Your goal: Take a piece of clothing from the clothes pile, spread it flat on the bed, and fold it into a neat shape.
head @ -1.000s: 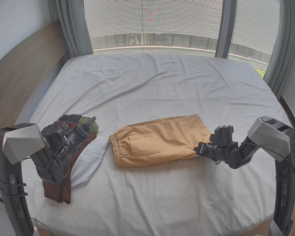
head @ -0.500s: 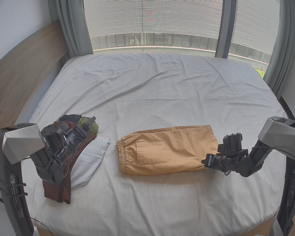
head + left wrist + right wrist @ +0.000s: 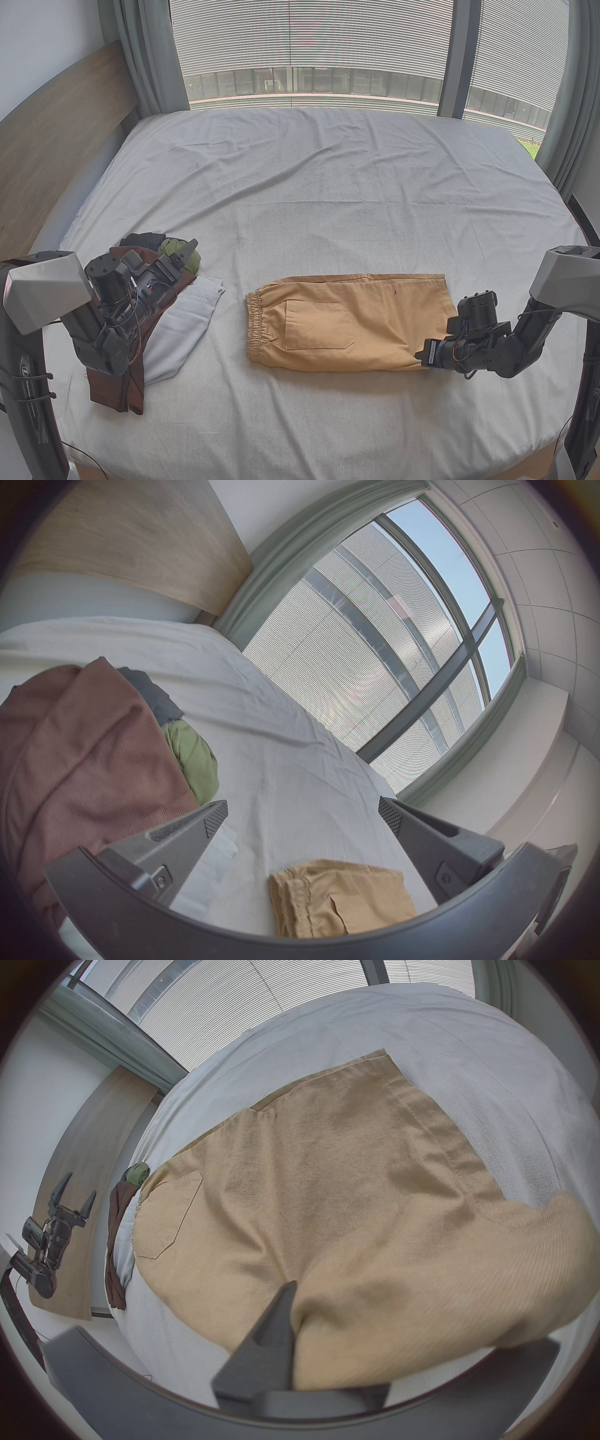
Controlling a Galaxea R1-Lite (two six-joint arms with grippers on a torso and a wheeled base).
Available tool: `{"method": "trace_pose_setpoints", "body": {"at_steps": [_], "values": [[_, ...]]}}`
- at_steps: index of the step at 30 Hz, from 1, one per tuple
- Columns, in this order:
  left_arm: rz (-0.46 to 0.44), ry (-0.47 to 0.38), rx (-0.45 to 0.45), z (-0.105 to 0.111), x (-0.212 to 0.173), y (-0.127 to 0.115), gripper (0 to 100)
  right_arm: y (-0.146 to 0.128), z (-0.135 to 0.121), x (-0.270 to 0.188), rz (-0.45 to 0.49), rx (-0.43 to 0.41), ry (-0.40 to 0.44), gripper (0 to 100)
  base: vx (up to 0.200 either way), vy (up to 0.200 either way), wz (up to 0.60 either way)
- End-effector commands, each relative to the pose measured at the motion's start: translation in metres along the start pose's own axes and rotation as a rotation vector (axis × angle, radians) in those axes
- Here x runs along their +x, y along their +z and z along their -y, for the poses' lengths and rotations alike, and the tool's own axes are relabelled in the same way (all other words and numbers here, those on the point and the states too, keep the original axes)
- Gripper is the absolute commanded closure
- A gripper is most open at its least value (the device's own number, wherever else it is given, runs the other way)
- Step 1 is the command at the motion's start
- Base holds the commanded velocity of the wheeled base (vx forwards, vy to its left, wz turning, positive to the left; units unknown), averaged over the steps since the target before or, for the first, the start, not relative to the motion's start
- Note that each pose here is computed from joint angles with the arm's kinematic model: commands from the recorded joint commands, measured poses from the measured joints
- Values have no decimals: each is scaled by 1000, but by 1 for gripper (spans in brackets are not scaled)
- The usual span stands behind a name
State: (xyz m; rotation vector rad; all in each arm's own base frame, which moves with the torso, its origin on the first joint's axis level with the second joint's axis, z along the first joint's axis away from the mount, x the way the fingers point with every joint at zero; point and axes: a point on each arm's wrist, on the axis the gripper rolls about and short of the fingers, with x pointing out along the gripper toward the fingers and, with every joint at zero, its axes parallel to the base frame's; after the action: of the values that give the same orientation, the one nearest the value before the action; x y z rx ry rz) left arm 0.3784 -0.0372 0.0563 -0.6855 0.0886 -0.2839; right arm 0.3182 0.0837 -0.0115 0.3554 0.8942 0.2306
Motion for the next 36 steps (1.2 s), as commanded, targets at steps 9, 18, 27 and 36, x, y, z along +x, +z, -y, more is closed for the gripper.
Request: {"method": "trace_pose_setpoints", "body": {"at_steps": [9,18,27,36], "values": [[-218,-55,33,7,-23,-36,0,-25,-6,-5,-58,-36,14,0,0,0,0],[-353,-87,28,16,-35,-65,0,-58,-38,-35,-49,-163,193,0,0,0,0],[-470,-88,17,14,-33,-107,0,-63,-62,-53,132,-252,388,0,0,0,0],[-514,-72,16,7,-31,-127,0,-78,-47,-62,55,-241,349,0,0,0,0]]}}
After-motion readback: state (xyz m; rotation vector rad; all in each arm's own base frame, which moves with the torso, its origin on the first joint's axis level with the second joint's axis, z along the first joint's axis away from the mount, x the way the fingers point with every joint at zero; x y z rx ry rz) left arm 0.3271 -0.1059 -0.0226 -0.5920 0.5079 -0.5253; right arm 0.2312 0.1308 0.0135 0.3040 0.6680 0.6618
